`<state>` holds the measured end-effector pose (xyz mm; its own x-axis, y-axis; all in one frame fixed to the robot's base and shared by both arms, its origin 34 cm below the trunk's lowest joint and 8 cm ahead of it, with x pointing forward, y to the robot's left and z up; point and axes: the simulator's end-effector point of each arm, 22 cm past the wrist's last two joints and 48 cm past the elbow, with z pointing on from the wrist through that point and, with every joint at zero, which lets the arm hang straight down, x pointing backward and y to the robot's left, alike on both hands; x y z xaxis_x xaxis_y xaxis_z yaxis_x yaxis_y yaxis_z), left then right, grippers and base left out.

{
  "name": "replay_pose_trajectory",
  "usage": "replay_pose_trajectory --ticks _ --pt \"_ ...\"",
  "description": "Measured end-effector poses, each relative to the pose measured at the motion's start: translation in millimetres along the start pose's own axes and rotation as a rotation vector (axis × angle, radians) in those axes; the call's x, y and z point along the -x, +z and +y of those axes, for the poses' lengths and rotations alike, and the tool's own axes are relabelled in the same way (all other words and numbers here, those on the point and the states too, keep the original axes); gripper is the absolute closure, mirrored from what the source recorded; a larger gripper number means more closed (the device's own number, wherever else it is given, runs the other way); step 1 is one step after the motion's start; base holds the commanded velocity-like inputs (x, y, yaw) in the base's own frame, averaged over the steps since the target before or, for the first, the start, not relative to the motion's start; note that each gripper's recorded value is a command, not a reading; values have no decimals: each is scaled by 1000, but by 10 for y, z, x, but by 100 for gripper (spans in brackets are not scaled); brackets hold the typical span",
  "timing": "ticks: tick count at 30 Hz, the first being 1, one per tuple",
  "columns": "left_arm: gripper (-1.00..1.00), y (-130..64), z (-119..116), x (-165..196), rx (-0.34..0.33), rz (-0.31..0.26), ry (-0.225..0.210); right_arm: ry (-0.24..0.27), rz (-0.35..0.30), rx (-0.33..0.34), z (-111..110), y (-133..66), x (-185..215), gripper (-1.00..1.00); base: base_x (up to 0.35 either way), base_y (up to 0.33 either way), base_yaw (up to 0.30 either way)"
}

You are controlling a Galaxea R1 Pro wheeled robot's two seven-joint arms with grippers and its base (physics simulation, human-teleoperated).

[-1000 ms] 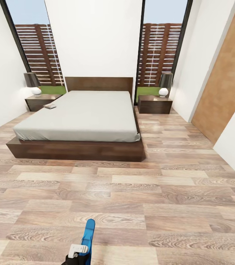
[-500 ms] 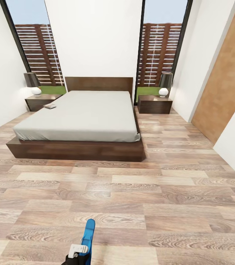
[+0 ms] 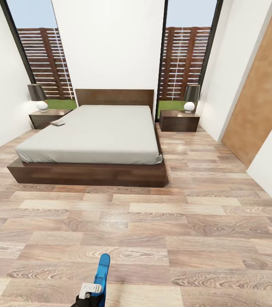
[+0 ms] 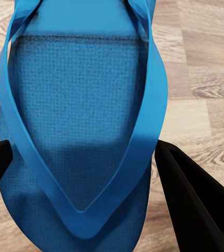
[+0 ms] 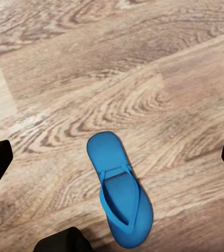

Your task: In the bedroom, move the book from the bed onto either nightstand, and place the two sandals side by side next to the bed.

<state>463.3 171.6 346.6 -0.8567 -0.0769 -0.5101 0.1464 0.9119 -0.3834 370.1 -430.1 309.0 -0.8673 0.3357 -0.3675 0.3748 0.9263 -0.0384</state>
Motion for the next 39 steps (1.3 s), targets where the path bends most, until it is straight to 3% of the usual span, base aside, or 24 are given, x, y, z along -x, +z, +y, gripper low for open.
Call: replay_pose_trajectory --ticks 32,39 --pt "100 1 -3 -3 -1 1 0 -8 -29 13 44 3 95 -100 0 0 0" --pt "100 102 44 -104 -1 2 1 -7 -28 13 38 130 11 -100 0 0 0"
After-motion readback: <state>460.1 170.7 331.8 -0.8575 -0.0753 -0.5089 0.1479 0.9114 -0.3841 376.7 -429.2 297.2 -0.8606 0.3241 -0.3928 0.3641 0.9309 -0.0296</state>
